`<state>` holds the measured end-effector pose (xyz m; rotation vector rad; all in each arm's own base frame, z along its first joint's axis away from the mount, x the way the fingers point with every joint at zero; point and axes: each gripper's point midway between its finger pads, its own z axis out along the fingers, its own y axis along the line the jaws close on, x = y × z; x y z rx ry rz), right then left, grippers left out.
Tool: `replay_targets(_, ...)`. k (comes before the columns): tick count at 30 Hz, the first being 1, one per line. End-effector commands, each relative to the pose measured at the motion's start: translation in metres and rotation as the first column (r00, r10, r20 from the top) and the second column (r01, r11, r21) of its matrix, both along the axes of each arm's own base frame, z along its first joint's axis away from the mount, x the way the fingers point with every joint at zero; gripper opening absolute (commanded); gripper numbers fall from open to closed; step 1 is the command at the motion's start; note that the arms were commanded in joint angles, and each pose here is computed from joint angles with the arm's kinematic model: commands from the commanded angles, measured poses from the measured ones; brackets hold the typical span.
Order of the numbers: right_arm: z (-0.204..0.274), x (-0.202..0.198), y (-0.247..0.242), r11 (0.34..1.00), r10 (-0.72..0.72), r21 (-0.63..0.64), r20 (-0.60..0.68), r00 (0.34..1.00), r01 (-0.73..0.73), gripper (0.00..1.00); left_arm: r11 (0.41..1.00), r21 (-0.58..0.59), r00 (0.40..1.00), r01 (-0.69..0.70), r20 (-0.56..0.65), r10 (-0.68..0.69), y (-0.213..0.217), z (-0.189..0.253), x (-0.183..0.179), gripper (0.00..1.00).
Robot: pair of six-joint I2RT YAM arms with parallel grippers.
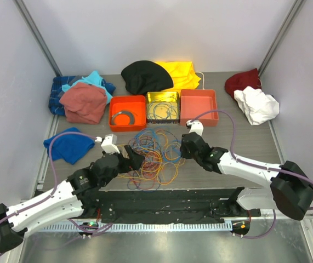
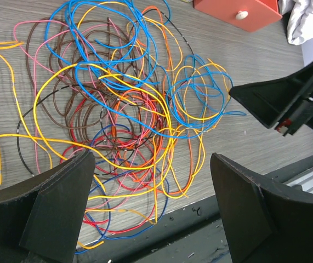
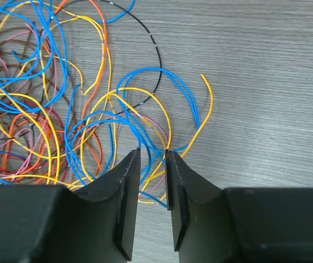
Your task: Untangle the cables
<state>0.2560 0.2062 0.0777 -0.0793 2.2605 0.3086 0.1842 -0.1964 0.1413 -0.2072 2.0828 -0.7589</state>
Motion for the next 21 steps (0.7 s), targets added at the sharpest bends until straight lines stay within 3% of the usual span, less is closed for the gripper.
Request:
replay_targets(1, 0.015, 0.018, 0.014, 1.0, -0.011, 0.028, 0.06, 0.998, 0.009, 0.31, 0.998, -0.056, 0.999, -0.003, 0.046, 0.006, -0.004, 0.02, 0.004, 0.91)
replay_targets(4, 0.008, 0.018, 0.014, 1.0, -0.01, 0.011, 0.044, 0.999, 0.01, 0.29, 0.999, -0.054, 0.999, -0.005, 0.045, 0.007, -0.001, 0.02, 0.002, 0.91)
replay_targets(9, 0.018, 0.017, 0.012, 0.999, -0.021, 0.034, 0.058, 0.998, 0.019, 0.12, 0.998, -0.059, 0.998, -0.017, 0.054, 0.02, 0.004, 0.022, 0.002, 0.91)
replay_targets(12, 0.052, 0.016, 0.014, 0.996, -0.023, 0.087, 0.116, 0.993, 0.013, 0.07, 0.998, -0.057, 0.998, -0.019, 0.061, 0.022, 0.006, 0.024, 0.002, 0.92)
replay_targets(14, 0.091, 0.014, 0.019, 0.988, -0.013, 0.153, 0.185, 0.983, -0.016, 0.01, 0.998, -0.058, 0.998, -0.021, 0.064, 0.025, 0.006, 0.025, 0.002, 0.92)
replay_targets(21, 0.247, -0.01, 0.021, 0.931, 0.034, 0.314, 0.436, 0.899, -0.187, 0.01, 0.998, -0.064, 0.997, -0.011, 0.072, 0.016, 0.003, 0.029, 0.003, 0.92)
